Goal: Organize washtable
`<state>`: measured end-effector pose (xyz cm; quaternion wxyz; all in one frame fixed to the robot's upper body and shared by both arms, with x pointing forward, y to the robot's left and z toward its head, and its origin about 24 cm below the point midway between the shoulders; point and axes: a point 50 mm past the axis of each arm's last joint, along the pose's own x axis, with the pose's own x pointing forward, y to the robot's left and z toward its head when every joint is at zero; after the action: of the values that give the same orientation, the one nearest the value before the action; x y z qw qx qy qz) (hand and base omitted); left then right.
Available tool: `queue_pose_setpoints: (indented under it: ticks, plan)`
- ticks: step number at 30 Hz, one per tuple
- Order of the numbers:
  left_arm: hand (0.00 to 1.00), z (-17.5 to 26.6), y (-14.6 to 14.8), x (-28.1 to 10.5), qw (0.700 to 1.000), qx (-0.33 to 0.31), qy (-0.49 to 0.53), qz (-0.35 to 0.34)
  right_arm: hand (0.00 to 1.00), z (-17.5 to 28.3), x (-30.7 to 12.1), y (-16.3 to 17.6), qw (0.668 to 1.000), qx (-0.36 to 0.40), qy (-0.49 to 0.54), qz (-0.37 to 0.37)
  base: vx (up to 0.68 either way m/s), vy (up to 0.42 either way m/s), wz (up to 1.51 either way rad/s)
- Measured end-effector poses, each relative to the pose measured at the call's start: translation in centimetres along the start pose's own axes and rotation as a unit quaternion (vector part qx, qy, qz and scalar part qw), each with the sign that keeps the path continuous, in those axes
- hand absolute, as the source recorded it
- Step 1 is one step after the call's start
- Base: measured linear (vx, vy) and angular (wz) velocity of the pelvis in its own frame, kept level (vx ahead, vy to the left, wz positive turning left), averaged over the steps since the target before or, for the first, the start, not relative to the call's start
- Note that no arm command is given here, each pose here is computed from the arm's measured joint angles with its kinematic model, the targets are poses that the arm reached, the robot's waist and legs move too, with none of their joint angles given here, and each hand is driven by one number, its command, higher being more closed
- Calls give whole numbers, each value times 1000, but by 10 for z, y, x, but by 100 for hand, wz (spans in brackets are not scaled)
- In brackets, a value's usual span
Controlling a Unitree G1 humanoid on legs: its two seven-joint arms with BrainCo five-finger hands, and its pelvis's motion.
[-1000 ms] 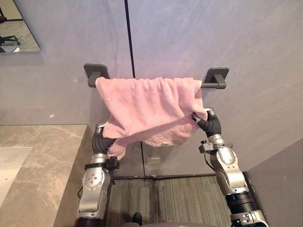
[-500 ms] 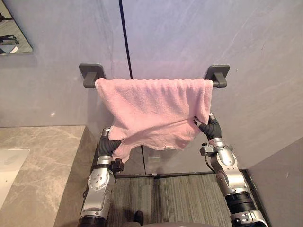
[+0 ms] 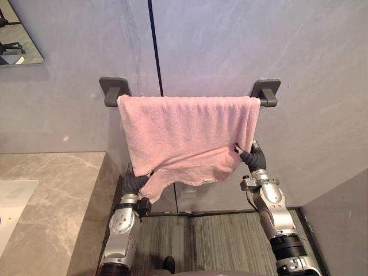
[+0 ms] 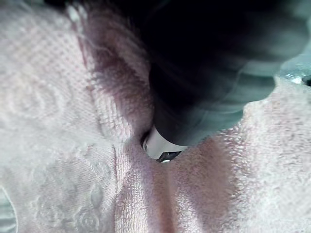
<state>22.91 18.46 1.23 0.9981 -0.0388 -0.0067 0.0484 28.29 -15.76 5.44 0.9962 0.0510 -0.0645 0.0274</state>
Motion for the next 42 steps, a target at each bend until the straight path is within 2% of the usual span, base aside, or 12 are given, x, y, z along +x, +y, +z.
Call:
queue_pose_setpoints:
  ticks: [8,9,10,18,25,42]
  plan:
    - [100,-9,2,-3,1000,0,18,5,100,-10,0,3,1000,0,16,0,-2,-2,2]
    - [100,-9,2,-3,1000,0,19,5,0,-10,0,3,1000,-2,16,0,0,0,0]
    - [0,-10,1,-3,1000,-1,21,7,0,-11,0,3,1000,-3,18,0,0,0,0]
    - [0,-16,8,-6,999,-4,34,34,0,-31,-7,-6,998,-4,65,-26,-1,-2,0]
    - [0,-38,21,-25,993,3,95,64,0,-70,-43,-18,984,-12,167,-64,0,0,0]
    - [0,-70,32,-53,979,-4,179,97,0,-92,-73,-25,968,-12,226,-113,-17,-8,-1]
